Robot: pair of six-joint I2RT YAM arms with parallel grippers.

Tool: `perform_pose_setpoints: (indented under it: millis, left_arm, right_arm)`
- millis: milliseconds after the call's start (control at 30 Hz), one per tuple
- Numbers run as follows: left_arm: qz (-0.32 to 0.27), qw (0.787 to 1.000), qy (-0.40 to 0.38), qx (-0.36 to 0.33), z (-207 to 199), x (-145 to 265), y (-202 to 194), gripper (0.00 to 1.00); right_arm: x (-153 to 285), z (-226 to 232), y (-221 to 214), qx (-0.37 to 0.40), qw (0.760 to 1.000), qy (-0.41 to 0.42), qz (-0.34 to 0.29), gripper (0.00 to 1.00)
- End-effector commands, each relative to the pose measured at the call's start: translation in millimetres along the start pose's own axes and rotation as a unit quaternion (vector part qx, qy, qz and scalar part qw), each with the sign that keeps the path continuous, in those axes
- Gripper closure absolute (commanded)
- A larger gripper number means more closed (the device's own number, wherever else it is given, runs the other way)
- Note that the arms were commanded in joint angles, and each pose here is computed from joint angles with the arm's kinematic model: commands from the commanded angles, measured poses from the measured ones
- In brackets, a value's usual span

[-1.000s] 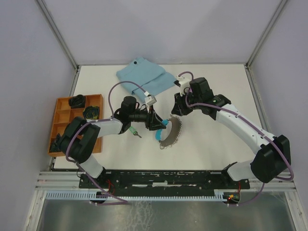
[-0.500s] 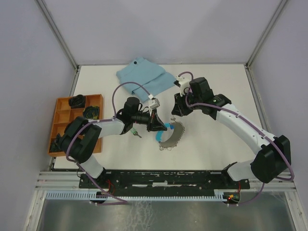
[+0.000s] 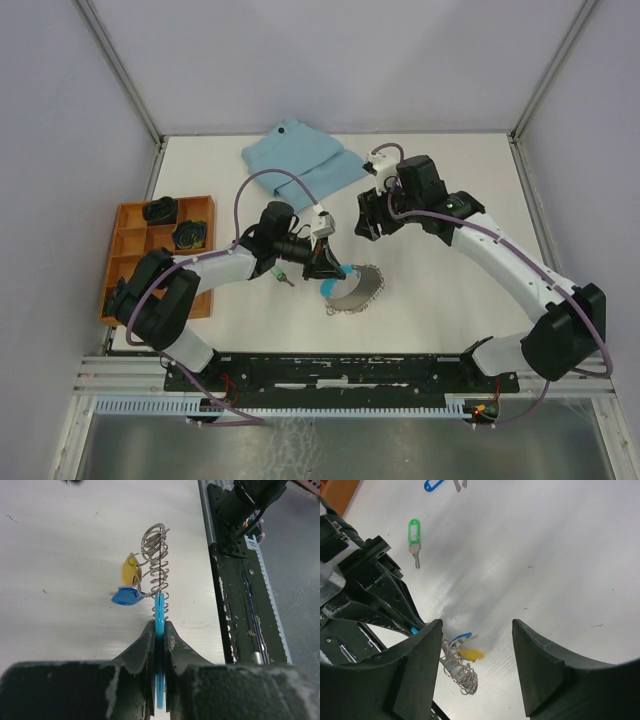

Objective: Put the keys on the keyring

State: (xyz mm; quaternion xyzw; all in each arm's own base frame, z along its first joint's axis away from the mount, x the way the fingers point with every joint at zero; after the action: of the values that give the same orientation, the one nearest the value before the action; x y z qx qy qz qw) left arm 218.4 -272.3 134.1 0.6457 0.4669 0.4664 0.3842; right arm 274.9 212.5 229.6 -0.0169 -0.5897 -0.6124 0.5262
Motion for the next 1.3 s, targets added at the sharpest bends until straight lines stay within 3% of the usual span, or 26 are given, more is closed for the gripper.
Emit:
perform_pose_setpoints:
  millis: [0, 233, 533, 900, 1267]
  left_arm:
    - [-0.015, 0.998, -0.021, -0.056, -5.3, 6.2, 14.1, 0.97]
    - [-0.023, 0.998, -0.003, -0.053, -1.4, 21.5, 12.0, 0.97]
    - [-0.028, 0.998, 0.018, -0.056, -0.5, 33.7, 8.3, 0.97]
    - [-0.038, 0.998, 0.017, -0.054, 0.5, 37.3, 7.8, 0.97]
    - [-0.060, 0.997, 0.025, -0.052, 3.0, 37.0, 11.2, 0.97]
  right_arm:
    - [35.3, 0.5, 23.8, 0.042, 0.996, -0.013, -0.077, 0.33]
    - [45.2, -0.1, 14.4, 0.067, 0.989, -0.014, -0.132, 0.24]
    - [36.2, 6.7, -9.6, 0.139, 0.980, 0.047, -0.132, 0.22]
    - [4.8, 10.0, -49.3, 0.064, 0.974, 0.212, -0.041, 0.36]
    - [-6.8, 7.0, -84.7, 0.051, 0.972, 0.221, -0.065, 0.38]
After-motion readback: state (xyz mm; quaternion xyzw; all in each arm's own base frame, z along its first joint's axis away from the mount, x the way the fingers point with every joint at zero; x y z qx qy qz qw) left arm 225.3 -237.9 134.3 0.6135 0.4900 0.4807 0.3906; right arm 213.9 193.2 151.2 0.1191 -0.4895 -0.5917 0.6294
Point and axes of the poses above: each gripper's point midway between its finger pads, its own x axis back along the fingers, its own z axis along the line the jaws close on, y = z × x, the point moved 5 cm from there along x, back along the fingers, and after that the axes turned 4 degrees about -x, right-handed, at the moved point
